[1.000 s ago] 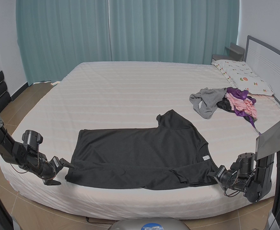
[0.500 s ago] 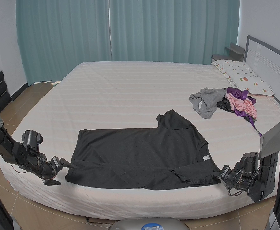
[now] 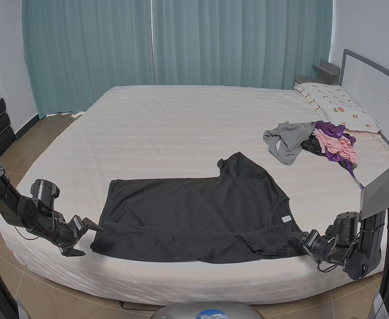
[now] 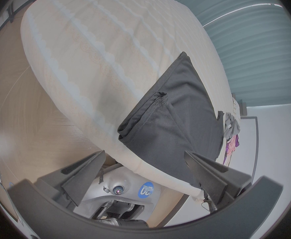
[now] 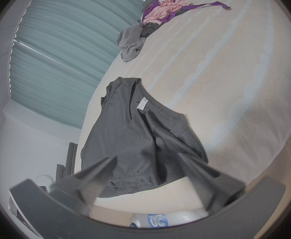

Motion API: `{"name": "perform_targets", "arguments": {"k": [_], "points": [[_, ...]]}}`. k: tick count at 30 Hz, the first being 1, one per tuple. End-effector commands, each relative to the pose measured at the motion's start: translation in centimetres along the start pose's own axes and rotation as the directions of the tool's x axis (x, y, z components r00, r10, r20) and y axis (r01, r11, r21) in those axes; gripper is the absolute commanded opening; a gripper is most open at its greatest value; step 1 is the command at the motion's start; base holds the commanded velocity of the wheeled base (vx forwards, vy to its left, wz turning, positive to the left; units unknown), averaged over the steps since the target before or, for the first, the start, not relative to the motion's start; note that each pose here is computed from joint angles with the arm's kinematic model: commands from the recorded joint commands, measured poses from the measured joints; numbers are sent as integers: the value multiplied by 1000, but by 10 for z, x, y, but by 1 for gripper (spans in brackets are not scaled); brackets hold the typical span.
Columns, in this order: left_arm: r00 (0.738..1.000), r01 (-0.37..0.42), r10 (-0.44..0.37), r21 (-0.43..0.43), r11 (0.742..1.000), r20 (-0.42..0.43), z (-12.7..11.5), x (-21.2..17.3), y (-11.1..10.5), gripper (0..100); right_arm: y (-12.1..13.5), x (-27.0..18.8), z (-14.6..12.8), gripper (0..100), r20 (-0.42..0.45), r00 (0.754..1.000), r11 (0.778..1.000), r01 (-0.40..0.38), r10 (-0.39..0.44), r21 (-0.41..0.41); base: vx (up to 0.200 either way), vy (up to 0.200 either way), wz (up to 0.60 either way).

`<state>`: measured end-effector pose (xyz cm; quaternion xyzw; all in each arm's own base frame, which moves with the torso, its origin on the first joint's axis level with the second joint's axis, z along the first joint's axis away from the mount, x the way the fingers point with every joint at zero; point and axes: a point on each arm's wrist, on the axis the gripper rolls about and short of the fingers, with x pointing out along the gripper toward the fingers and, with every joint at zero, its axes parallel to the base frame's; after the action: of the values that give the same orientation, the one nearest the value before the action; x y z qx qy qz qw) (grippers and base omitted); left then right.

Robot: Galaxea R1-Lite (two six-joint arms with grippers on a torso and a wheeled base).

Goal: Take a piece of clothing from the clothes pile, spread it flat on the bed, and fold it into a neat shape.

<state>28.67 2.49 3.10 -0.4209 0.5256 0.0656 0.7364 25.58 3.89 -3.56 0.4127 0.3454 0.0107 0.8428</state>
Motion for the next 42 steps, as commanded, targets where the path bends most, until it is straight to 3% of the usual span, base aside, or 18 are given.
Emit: {"name": "perform_targets", "arguments": {"k": [1, 9, 22, 42], "points": [[1000, 15, -14, -39, 999, 17, 5, -2, -4, 100, 7, -8, 10, 100, 45, 998, 999, -37, 37, 1, 200, 0, 0], [1000, 16, -15, -48, 999, 17, 5, -1, -5, 100, 7, -16, 15, 100, 53, 997, 999, -51, 51, 6, 200, 0, 0], [999, 30, -28, -44, 999, 30, 7, -4, -8, 100, 15, -21, 23, 100, 92, 992, 996, -92, 92, -1, 0, 0, 0], [998, 38, -35, -71, 997, 48, 11, -5, -9, 100, 12, -18, 21, 100, 77, 994, 997, -79, 78, 6, 0, 0, 0]]}}
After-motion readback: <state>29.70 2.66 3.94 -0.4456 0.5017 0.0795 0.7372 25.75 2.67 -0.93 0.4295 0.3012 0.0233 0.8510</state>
